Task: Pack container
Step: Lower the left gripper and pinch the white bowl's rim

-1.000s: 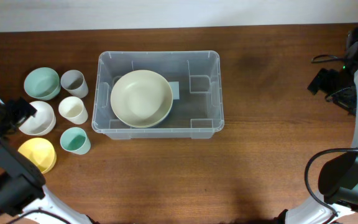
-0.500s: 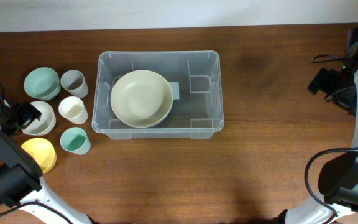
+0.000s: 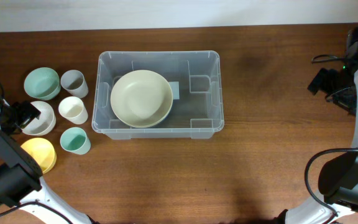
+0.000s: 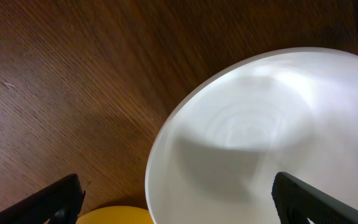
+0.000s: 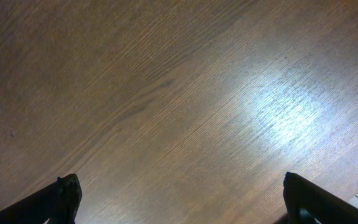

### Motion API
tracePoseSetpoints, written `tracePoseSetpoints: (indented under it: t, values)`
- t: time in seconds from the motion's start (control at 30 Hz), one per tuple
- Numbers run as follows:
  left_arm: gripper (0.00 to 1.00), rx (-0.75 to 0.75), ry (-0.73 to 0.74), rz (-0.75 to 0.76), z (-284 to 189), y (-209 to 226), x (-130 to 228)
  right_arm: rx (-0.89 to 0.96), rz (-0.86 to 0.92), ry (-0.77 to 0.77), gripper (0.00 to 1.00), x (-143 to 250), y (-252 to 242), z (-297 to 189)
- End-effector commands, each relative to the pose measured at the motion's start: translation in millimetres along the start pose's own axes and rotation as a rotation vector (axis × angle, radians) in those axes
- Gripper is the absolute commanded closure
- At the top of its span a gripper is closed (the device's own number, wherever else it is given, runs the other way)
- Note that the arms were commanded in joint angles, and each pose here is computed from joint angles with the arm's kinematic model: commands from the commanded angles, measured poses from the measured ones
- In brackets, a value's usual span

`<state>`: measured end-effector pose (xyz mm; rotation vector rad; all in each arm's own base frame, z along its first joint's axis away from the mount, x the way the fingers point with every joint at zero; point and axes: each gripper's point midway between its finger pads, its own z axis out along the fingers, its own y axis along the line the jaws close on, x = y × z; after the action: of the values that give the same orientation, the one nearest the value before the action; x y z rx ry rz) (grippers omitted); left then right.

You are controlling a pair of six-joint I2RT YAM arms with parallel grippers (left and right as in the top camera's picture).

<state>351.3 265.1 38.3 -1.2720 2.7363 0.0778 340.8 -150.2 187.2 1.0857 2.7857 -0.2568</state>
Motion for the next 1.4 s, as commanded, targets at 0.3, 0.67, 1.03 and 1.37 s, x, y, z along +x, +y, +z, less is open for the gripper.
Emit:
tracePoseSetpoints:
  t: [0.3, 0.67, 1.03, 1.37]
  values:
    - [0.01, -0.004, 0.065, 0.022, 29.0, 1.0, 8.1, 0.015, 0.013, -0.001, 0.01, -1.3, -4.3, 1.4]
    - [0.47, -0.006, 0.050, -0.033, 29.3, 23.2, -0.3, 0.015, 0.014, -0.001, 0.01, -1.3, -4.5, 1.5]
    - [0.90, -0.021, 0.067, -0.157, 29.5, 77.8, -1.8, 0.014, 0.013, -0.001, 0.01, -1.3, -4.2, 1.4]
    - [0.99, -0.014, -0.023, -0.188, -7.8, 90.6, -37.4, 0.015, 0.013, -0.001, 0.01, -1.3, -4.3, 1.4]
